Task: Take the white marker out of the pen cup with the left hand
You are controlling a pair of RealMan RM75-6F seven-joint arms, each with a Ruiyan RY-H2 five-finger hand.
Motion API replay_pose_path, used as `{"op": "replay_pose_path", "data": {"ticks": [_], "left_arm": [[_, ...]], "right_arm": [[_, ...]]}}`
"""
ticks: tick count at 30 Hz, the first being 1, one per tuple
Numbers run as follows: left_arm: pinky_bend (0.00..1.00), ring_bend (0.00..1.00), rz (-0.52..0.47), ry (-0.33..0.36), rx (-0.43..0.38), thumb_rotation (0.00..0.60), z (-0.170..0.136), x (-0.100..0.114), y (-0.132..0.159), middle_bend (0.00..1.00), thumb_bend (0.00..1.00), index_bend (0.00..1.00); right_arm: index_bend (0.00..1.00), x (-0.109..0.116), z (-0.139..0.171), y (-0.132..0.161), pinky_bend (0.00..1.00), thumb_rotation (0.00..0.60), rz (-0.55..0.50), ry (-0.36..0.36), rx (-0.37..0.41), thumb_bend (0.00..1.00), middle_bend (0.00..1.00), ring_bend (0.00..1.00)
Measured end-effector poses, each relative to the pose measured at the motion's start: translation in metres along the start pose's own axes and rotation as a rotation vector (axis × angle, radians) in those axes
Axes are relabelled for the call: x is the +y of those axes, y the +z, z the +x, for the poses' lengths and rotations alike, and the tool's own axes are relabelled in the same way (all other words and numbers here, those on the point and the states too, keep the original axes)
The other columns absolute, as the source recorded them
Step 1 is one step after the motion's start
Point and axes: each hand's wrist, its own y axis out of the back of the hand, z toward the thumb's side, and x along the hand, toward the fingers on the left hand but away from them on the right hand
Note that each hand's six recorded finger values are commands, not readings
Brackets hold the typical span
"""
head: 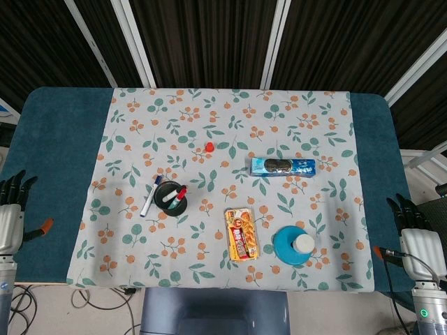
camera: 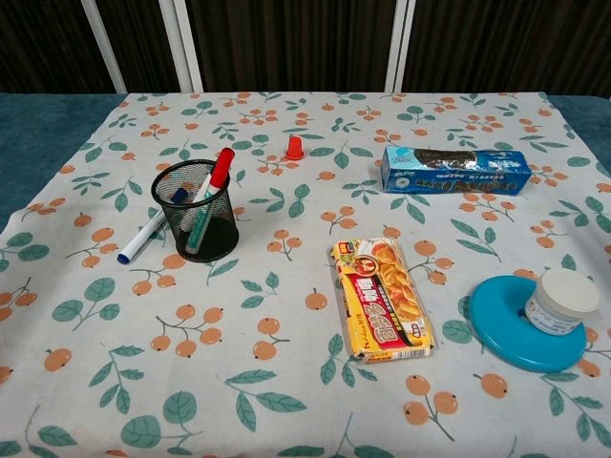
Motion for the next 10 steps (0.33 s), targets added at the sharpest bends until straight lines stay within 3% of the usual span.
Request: {"op": "replay_pose_path", "data": {"ticks": [10], "left_arm": [[0.0, 0.0, -0.055, -0.091, -0.011, 0.6, -0.023, 0.004, -0.014, 0.0, 0.18, 0.12]], "right_arm": [[0.1, 0.0, 0.0, 0.001, 0.17, 0.6, 0.002, -0.001, 0.006, 0.11, 0.01, 0.06]]}}
